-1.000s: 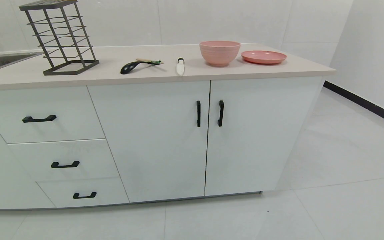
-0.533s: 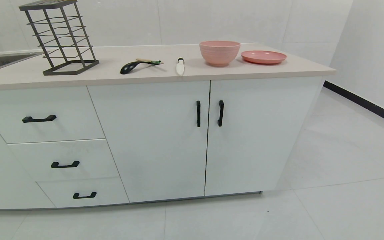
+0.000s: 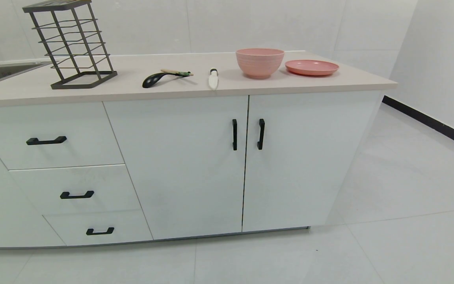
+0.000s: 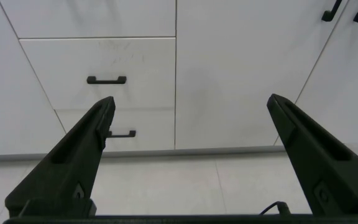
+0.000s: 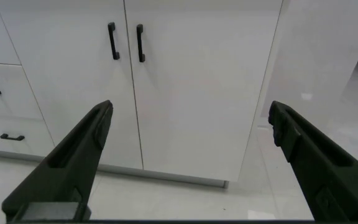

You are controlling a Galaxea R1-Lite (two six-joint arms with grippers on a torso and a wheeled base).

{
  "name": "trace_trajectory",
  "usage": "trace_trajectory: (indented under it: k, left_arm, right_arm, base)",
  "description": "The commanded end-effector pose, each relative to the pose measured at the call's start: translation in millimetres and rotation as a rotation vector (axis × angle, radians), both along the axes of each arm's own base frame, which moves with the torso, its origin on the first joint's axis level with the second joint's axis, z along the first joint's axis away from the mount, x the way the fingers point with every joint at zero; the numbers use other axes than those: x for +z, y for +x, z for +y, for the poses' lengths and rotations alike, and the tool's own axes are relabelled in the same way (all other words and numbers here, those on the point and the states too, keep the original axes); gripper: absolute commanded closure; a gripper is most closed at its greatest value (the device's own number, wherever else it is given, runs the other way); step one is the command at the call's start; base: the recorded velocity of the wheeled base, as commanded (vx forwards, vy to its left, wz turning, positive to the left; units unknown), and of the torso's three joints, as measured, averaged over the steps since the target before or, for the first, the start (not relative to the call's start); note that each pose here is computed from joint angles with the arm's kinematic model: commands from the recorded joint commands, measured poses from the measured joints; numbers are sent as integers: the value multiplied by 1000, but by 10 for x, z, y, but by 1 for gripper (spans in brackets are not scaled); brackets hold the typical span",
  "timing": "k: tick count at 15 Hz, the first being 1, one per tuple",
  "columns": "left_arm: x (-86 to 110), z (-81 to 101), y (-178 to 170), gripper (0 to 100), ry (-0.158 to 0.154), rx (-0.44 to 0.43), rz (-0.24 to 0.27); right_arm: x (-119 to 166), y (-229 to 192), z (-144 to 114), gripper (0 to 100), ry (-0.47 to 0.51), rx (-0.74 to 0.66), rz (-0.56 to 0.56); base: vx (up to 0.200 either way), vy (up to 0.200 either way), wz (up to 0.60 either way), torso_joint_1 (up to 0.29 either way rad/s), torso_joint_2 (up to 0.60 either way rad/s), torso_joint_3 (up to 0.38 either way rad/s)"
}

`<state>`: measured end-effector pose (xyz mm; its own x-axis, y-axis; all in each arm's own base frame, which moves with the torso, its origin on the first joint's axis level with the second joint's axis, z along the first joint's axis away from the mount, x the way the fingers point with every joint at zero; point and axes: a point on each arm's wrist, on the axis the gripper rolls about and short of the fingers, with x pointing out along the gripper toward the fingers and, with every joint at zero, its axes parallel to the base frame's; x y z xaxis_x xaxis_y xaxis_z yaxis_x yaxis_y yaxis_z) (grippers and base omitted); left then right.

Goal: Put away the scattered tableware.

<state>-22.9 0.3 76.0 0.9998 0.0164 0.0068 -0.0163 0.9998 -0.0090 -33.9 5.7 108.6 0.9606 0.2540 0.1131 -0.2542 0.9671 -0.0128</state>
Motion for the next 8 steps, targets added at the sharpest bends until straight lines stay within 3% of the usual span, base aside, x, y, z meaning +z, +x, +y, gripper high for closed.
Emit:
trace_trajectory:
  k: [1, 8]
  left_arm:
    - [1, 0, 1, 0, 0, 0, 1]
    - [1, 0, 1, 0, 0, 0, 1]
  right_arm:
    - [118, -37, 1, 0, -5, 3, -21]
    - [328, 156, -6, 0, -9, 43, 57]
  base:
    - [0, 0, 0, 0, 0, 0]
    - [0, 0, 0, 0, 0, 0]
